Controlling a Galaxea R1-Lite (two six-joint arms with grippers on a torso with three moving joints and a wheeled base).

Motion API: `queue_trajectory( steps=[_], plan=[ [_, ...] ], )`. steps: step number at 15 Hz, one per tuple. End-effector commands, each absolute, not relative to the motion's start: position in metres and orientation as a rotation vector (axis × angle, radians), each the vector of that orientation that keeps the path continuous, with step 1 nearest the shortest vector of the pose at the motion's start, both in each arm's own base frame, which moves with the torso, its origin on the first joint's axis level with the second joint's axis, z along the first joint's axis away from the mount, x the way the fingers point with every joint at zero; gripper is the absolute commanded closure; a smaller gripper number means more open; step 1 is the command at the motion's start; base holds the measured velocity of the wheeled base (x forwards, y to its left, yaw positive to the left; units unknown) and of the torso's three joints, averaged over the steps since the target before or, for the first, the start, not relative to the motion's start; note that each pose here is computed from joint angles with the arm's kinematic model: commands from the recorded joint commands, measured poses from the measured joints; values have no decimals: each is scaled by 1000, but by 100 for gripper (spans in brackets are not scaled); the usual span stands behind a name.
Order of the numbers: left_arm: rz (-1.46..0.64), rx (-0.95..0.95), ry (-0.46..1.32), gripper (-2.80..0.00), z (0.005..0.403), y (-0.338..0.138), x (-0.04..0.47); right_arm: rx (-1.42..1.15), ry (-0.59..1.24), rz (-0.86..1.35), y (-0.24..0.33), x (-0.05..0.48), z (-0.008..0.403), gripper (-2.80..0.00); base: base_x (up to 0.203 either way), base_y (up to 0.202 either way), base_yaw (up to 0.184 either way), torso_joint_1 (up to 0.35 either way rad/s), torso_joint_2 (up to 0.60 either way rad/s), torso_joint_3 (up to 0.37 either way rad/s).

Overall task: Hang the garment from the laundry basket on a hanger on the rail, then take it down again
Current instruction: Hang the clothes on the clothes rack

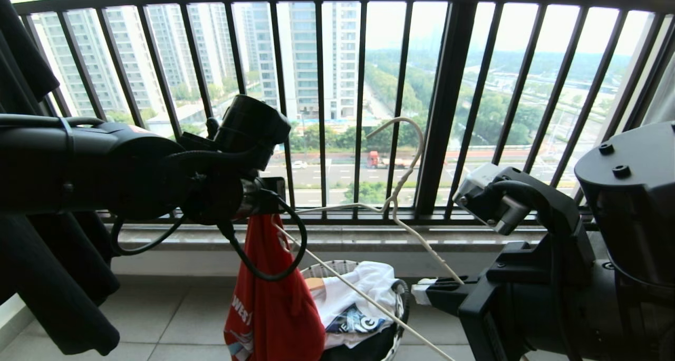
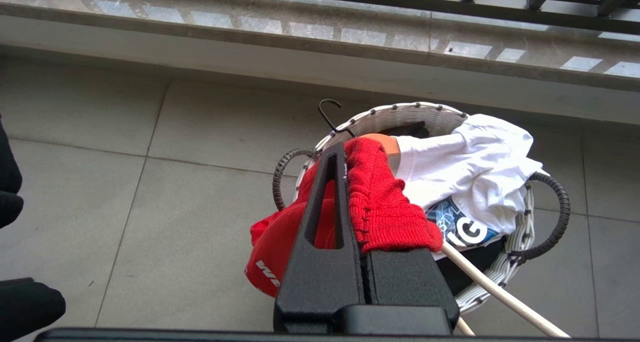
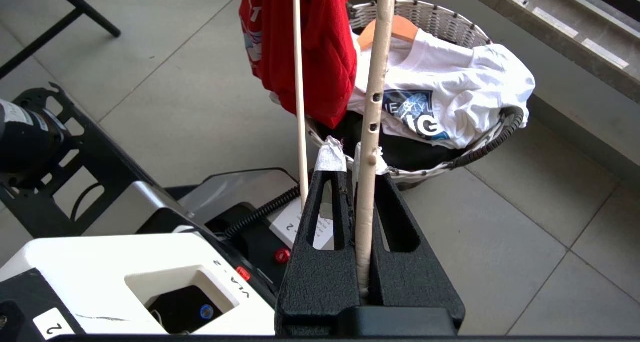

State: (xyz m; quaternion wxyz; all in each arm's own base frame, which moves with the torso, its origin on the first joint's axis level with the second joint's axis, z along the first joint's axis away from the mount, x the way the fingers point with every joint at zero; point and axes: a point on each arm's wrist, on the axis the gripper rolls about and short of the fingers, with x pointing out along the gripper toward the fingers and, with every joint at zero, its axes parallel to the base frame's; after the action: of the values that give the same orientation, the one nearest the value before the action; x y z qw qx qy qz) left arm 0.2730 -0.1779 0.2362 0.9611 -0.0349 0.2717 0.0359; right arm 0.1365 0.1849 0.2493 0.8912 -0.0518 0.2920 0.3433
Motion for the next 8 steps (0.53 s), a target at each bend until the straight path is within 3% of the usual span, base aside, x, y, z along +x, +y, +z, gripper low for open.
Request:
queue_trajectory(
  steps=[1, 8],
  plan=[
    [68, -74, 545, 0, 238, -180, 271, -102, 605, 711, 186, 138, 248, 0, 0, 0, 0, 0, 0, 0],
    [105, -73, 542, 0, 233, -180, 275, -108, 607, 718, 185, 136, 248, 0, 0, 0, 0, 0, 0, 0]
  ],
)
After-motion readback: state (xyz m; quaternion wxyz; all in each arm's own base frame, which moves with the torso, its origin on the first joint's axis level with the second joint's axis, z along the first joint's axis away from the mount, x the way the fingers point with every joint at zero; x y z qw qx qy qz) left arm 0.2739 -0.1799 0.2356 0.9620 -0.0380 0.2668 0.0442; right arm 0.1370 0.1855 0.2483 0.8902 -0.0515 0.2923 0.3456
